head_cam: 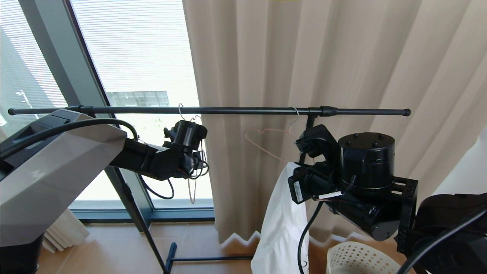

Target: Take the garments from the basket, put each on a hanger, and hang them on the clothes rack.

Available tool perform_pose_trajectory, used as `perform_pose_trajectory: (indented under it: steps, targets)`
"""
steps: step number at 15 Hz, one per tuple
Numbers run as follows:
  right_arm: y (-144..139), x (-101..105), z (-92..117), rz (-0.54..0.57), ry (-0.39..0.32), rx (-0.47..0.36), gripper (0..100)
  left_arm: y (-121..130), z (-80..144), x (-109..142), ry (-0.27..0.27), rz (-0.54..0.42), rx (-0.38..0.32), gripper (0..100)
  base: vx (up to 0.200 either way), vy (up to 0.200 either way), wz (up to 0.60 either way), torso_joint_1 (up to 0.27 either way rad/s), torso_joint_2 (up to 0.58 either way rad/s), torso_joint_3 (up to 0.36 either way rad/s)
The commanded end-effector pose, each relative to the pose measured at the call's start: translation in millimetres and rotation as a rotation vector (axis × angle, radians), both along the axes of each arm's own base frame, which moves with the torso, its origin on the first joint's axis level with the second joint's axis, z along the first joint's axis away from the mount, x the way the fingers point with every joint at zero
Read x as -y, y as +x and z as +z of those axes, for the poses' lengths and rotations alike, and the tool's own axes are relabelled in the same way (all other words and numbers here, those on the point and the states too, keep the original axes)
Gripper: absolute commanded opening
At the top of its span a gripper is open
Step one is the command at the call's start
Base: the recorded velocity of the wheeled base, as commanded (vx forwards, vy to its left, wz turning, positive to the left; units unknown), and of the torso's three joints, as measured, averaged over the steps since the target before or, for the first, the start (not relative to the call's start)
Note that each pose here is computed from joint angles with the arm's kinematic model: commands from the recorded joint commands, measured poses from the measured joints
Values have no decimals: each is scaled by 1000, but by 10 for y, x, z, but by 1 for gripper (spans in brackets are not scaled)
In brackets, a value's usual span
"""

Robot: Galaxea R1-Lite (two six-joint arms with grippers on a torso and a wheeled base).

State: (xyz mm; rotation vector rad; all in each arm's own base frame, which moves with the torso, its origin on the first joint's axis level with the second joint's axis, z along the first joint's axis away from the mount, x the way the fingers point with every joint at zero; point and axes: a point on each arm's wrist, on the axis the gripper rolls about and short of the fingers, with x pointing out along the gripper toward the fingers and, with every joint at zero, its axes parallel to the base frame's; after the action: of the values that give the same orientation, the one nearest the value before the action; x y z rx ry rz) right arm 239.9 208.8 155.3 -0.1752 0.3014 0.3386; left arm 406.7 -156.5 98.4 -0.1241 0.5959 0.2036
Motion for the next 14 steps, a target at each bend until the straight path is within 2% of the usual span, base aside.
perform_pose_trajectory:
  steps: [1, 4, 8, 12, 14]
  targets:
    - [0, -1, 1, 0, 0, 0, 0, -88, 190, 24, -2, -31, 55, 0, 0, 0, 0, 0, 0, 0]
    - [1, -3, 4, 0, 1, 1, 0, -325, 284, 27, 20, -171, 130, 0, 0, 0, 0, 0, 0, 0]
    - [1, -3, 4, 0, 1, 1, 0, -710, 268, -72, 60, -374, 209, 0, 0, 0, 0, 0, 0, 0]
    - [1, -3, 4, 1, 0, 2, 0, -913, 227, -152, 39, -456, 212, 0, 0, 0, 0, 0, 0, 0]
    - [1, -3, 4, 0, 1, 1, 0, -958, 206, -175, 32, -463, 223, 0, 0, 0, 0, 0, 0, 0]
